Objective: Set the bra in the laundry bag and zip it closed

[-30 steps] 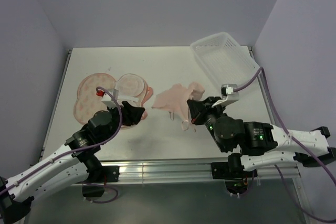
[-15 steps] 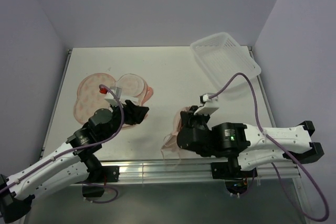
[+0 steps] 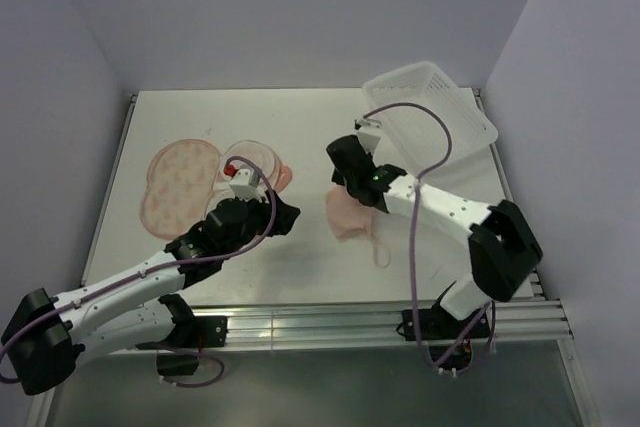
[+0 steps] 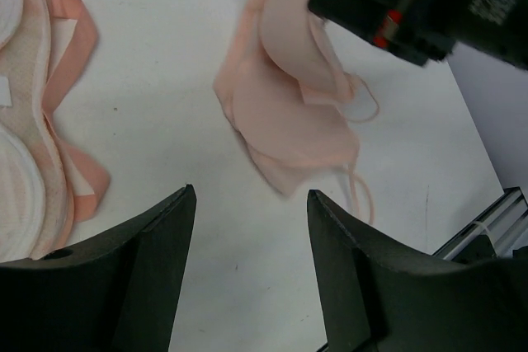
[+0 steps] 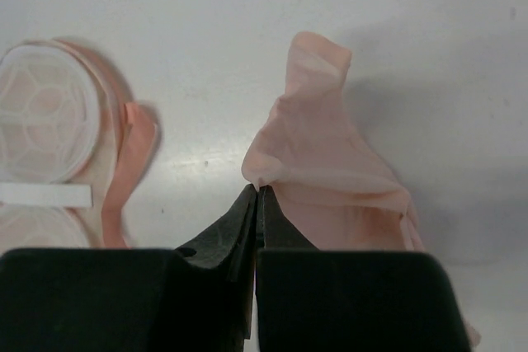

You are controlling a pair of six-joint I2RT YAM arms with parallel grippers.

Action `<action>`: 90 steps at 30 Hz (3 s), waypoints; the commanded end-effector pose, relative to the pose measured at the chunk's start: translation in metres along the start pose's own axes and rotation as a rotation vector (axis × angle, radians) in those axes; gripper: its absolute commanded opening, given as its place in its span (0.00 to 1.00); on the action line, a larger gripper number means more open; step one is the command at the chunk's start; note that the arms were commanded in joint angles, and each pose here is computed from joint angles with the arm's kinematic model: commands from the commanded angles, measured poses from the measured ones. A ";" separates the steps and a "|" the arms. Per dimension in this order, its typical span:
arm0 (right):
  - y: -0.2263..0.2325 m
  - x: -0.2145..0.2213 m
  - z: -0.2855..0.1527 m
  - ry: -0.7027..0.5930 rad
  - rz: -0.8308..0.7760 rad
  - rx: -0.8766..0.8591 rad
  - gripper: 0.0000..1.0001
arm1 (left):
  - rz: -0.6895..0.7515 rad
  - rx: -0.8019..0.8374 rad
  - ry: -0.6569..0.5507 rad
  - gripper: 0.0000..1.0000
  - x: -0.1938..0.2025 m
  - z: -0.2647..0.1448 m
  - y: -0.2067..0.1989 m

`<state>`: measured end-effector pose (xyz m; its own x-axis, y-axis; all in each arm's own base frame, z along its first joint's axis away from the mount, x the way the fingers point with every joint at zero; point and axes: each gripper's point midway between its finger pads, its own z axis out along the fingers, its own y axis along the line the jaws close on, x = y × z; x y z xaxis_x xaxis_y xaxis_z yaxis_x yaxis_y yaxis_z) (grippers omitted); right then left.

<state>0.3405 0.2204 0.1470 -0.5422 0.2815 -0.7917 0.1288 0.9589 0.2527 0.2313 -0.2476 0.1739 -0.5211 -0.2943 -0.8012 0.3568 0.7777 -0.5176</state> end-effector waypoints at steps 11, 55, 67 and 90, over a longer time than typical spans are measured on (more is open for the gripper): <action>0.070 -0.057 0.043 -0.046 0.106 -0.189 0.00 | -0.008 0.003 -0.114 0.67 -0.024 0.013 -0.005; -0.005 -0.031 -0.163 -0.158 0.139 -0.228 0.00 | -0.056 0.664 0.089 0.40 0.113 -0.018 -0.163; 0.018 -0.007 -0.010 -0.002 0.051 -0.100 0.00 | -0.033 0.169 0.017 0.99 0.108 0.008 -0.063; -0.018 0.007 0.060 0.329 -0.383 -0.423 0.81 | -0.067 0.094 0.150 0.77 0.080 0.051 -0.035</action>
<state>0.3934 0.1995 0.1147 -0.7207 0.0038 -0.6933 -0.2304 0.9419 0.2446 0.2292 -0.3147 0.1168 -0.6150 -0.2802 -0.7370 0.3646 0.7277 -0.5810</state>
